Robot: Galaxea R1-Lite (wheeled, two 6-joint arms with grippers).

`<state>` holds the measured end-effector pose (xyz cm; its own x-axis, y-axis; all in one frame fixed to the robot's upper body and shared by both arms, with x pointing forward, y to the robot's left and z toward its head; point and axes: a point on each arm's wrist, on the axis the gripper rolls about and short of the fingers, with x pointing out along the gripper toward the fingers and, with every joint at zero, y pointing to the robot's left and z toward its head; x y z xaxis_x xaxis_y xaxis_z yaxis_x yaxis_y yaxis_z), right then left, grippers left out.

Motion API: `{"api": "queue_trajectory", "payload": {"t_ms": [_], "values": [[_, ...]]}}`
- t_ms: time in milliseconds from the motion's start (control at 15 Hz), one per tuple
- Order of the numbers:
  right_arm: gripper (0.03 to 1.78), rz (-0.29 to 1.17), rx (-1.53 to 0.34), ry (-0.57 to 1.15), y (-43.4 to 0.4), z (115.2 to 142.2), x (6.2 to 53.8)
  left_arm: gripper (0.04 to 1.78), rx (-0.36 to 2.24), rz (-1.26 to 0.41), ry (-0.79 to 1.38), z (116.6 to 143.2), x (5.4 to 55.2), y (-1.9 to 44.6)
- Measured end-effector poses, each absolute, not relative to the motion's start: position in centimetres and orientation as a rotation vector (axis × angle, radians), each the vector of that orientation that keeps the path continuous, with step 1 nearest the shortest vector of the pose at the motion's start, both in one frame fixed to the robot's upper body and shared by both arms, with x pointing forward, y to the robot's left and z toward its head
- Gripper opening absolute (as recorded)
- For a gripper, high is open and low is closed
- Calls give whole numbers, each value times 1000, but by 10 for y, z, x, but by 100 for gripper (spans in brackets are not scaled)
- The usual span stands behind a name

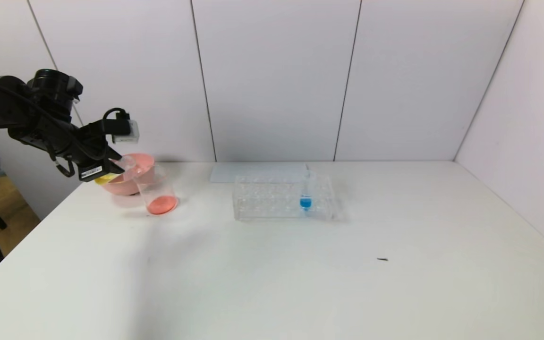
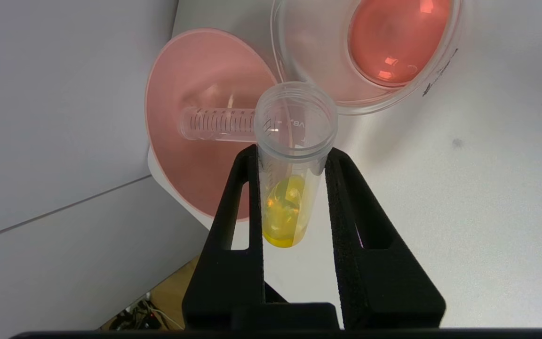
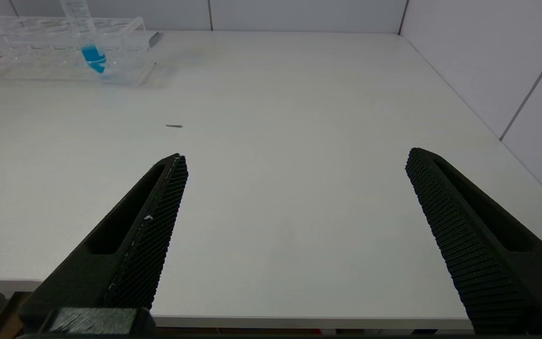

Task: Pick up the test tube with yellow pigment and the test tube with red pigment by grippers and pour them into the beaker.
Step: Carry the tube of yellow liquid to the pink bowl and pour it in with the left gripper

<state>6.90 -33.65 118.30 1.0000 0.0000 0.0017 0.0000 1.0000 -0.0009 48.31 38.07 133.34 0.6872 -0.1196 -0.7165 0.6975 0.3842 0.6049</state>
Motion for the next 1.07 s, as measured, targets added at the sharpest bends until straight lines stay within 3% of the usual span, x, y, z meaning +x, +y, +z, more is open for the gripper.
{"api": "queue_trajectory", "payload": {"t_ms": [1067], "values": [[170, 0, -1, -2, -336, 1183, 69, 44, 1095, -567, 663, 1332, 485, 374]]}}
